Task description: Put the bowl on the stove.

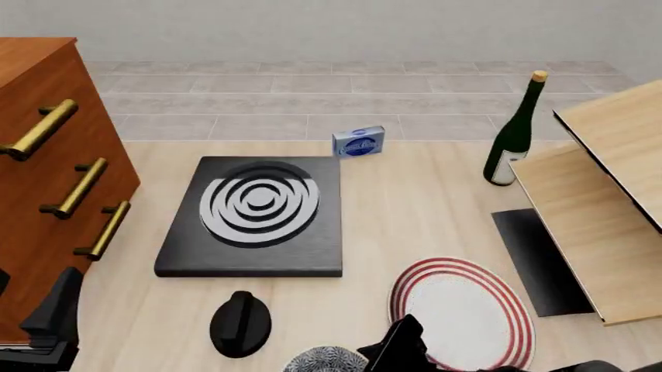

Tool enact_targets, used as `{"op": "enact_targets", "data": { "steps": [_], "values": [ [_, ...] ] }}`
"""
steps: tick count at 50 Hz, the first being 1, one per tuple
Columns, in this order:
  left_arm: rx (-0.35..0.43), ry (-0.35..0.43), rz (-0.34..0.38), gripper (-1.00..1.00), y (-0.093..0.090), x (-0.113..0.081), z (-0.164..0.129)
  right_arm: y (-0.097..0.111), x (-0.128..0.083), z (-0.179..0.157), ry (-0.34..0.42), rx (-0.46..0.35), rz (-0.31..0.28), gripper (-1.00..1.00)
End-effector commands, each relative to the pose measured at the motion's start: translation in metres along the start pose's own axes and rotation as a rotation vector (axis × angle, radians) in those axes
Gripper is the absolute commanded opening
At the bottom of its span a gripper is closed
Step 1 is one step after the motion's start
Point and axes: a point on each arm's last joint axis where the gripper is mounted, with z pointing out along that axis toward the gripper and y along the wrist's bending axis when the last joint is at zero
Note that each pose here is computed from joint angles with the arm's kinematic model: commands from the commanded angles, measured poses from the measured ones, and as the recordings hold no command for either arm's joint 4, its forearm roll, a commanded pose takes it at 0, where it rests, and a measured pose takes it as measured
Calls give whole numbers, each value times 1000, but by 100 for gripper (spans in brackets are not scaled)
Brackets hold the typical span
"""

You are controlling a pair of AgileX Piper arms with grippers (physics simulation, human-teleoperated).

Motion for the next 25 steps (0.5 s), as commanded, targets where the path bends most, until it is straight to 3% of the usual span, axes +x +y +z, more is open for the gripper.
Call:
{"op": "enact_targets", "data": {
  "steps": [1,25],
  "values": [
    [0,0,0,100,0,0,0,0,2,0,3,-1,-7,-100],
    [0,0,0,100,0,0,0,4,-7,-7,-10,-12,-32,-100]
  ]
}}
